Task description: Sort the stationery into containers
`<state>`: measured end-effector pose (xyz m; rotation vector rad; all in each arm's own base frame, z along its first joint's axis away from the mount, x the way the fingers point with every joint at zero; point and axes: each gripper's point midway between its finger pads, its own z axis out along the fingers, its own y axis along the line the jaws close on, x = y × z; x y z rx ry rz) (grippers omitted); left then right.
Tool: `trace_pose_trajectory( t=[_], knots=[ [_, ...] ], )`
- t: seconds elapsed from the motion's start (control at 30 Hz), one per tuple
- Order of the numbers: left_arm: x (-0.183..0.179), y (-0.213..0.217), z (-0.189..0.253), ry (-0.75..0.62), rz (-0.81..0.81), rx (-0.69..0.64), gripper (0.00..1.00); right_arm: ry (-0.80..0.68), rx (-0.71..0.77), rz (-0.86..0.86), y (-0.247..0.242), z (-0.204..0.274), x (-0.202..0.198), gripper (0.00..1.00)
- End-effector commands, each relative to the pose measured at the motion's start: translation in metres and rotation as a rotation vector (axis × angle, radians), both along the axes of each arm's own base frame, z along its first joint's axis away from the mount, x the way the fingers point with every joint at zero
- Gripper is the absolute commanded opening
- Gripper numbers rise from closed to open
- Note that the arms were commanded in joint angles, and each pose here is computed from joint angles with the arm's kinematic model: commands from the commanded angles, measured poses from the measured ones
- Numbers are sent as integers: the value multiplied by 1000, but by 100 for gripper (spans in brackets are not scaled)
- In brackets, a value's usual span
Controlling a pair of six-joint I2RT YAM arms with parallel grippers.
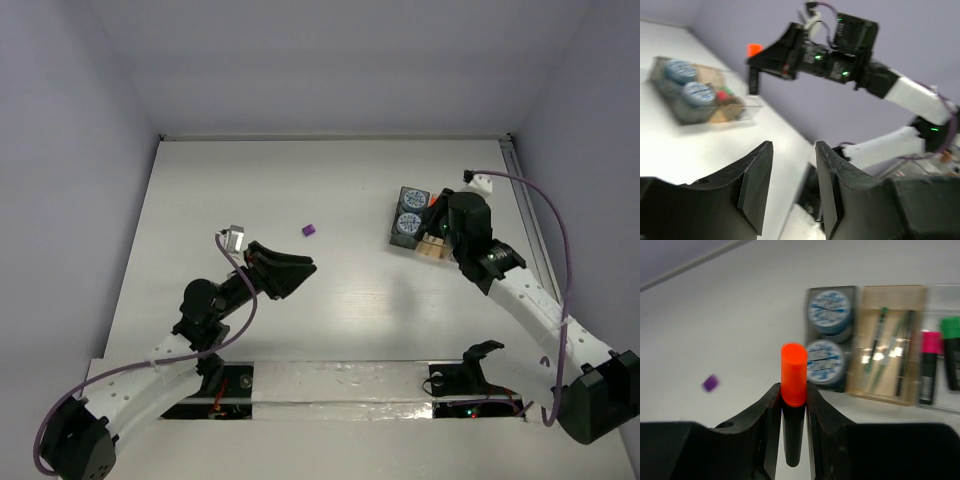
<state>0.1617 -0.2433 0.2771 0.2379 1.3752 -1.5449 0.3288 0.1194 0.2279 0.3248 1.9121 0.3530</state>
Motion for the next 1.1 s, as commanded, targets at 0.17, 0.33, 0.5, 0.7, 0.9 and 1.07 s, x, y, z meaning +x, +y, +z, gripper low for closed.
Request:
trace_pose_trajectory(
  t=[0.17,0.33,0.5,0.7,0.9,1.07],
  knots=[
    [27,19,-51,101,209,193,36,217,-250,-342,-114,-38,16,1],
    [28,24,-63,103,233,248,34,265,-291,-384,-142,-38,38,0],
    [30,31,-68,102,275,265,33,298,-339,-383,-162,-39,52,1],
    [33,38,-71,100,324,279,33,405,-391,-354,-166,-73,64,2],
    [38,45,-77,121,381,306,33,465,-387,-337,-166,-108,67,6],
    [44,48,-84,148,412,332,33,494,-399,-336,-167,-118,70,20]
  ],
)
